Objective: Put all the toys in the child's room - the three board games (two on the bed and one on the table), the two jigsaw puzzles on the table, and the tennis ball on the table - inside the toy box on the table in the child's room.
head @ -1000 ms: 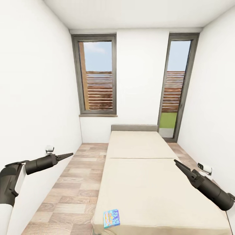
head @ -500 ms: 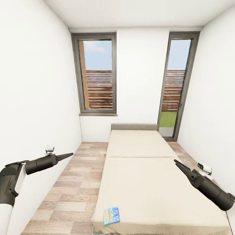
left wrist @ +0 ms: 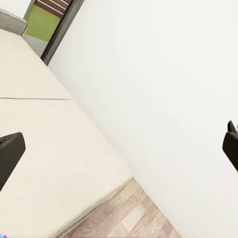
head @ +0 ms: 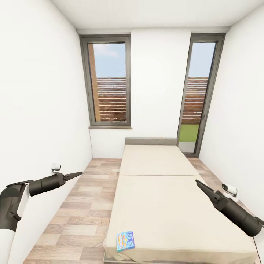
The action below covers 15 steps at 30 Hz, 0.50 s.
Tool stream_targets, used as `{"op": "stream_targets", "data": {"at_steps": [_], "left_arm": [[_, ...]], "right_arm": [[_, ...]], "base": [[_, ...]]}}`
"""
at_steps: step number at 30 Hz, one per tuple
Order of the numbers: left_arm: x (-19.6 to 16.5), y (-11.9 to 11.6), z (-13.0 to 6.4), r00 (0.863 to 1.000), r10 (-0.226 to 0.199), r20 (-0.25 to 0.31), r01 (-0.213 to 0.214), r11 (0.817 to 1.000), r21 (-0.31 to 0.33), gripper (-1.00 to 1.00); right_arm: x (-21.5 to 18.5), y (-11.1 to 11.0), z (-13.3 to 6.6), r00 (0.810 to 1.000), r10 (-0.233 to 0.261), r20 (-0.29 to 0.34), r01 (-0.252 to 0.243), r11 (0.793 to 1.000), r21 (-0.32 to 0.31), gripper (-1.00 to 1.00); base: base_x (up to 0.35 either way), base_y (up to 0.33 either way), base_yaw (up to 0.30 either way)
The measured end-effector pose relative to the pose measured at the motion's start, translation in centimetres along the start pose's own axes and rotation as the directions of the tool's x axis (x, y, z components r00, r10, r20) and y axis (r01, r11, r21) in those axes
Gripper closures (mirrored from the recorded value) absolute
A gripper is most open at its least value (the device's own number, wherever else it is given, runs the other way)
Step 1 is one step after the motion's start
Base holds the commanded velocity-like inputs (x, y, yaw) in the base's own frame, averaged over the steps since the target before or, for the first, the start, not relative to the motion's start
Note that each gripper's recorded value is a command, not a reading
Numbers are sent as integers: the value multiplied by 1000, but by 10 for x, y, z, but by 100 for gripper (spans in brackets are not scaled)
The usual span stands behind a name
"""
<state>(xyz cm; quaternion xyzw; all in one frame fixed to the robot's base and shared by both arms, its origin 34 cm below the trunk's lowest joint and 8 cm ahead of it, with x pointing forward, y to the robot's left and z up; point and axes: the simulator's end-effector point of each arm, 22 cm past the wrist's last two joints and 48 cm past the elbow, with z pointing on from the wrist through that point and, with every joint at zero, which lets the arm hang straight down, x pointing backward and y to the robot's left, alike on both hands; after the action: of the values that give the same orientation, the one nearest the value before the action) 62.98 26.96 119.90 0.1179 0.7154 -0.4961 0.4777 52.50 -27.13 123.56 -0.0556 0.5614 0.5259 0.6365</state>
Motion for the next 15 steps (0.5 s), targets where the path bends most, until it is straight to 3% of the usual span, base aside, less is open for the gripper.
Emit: {"op": "stream_targets", "data": {"at_steps": [10,15], "left_arm": [[1,2,0,1000,-5,-1,5,1000,2,-100],[2,4,-1,1000,-7,-1,7,1000,2,-100]], "right_arm": [[3,-7,1,1000,10,-4,-10,1000,22,-100],[12,-4,8,999,19,-28,-19,1000,7,-100]], "base": [[0,3,0],[0,154,0]]}}
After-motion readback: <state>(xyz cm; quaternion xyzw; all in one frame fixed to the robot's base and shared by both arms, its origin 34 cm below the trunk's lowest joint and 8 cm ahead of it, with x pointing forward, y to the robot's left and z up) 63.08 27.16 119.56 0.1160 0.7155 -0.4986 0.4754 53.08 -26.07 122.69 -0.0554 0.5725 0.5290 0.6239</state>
